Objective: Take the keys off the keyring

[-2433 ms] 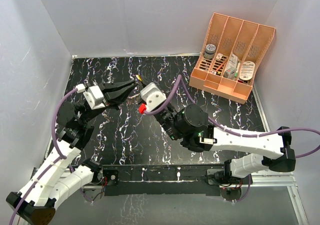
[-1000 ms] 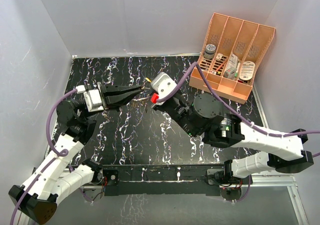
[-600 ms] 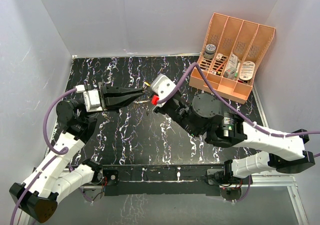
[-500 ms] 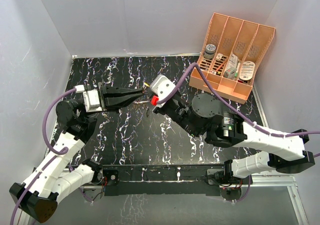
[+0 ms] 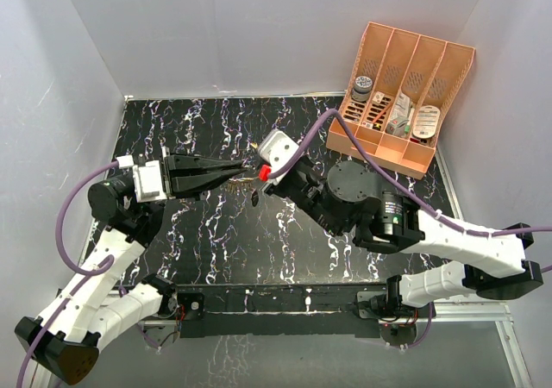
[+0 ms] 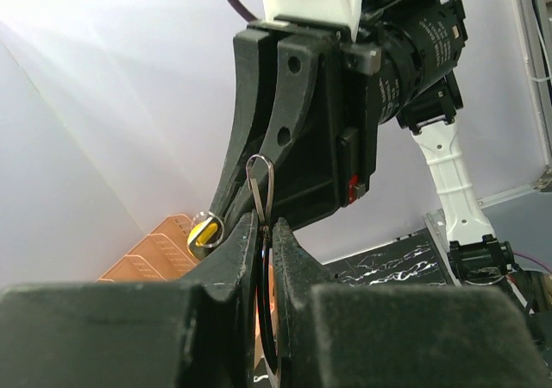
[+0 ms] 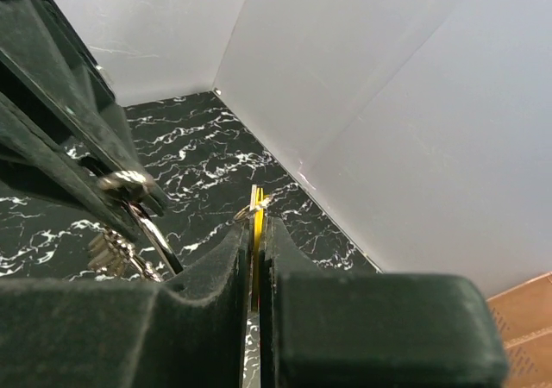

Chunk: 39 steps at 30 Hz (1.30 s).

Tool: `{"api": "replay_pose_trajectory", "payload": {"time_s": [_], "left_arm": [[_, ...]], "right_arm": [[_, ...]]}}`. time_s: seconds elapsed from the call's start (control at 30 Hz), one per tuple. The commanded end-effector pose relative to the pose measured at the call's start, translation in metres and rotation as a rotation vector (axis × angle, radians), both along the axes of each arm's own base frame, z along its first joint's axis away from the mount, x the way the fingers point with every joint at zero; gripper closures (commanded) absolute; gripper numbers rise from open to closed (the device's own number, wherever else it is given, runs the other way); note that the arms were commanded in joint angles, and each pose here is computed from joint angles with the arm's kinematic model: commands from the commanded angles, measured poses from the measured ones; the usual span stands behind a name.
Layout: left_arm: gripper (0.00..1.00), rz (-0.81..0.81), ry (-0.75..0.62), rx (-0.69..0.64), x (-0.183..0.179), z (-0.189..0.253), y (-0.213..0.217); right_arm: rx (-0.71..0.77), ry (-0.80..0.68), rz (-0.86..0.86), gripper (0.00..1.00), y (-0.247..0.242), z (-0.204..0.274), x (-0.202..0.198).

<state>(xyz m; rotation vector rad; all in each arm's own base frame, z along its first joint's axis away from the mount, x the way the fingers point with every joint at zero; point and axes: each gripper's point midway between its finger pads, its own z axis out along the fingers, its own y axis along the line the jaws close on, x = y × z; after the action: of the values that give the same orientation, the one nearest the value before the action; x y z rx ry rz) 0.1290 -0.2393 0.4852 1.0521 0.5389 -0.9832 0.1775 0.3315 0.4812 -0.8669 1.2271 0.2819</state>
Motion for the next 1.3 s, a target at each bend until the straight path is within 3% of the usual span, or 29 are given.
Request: {"api": "replay_pose_trajectory", "payload": {"time_s": [0.0, 0.13, 0.37, 0.63, 0.9, 1.27], "left_arm": [[1.0, 0.002, -0.095, -0.052, -0.017, 0.024, 0.009], [1.0, 0.113, -0.042, -0.036, 0.005, 0.016, 0.01], [1.0, 0.367, 0.135, -0.01, 0.052, -0.016, 0.024], [1.0, 0.617, 0.404, -0.058, 0.105, -0.036, 0.048], [1.0, 0.59, 0.489, -0.066, 0.111, -0.043, 0.042], [1.0, 0.577, 0.481, -0.075, 0.106, -0.041, 0.043]], "right_arm": [[0.111, -0.03, -0.125, 1.0, -0.028, 0.018, 0.012], [0.132, -0.026, -0.249, 1.0, -0.043, 0.001, 0.036], [0.171, 0.211, -0.283, 1.0, -0.067, -0.07, 0.124], [0.121, 0.52, -0.221, 1.0, -0.056, -0.194, 0.165], [0.11, 0.745, -0.235, 1.0, -0.062, -0.299, 0.18], [0.069, 0.831, -0.267, 1.0, -0.064, -0.345, 0.194]]}}
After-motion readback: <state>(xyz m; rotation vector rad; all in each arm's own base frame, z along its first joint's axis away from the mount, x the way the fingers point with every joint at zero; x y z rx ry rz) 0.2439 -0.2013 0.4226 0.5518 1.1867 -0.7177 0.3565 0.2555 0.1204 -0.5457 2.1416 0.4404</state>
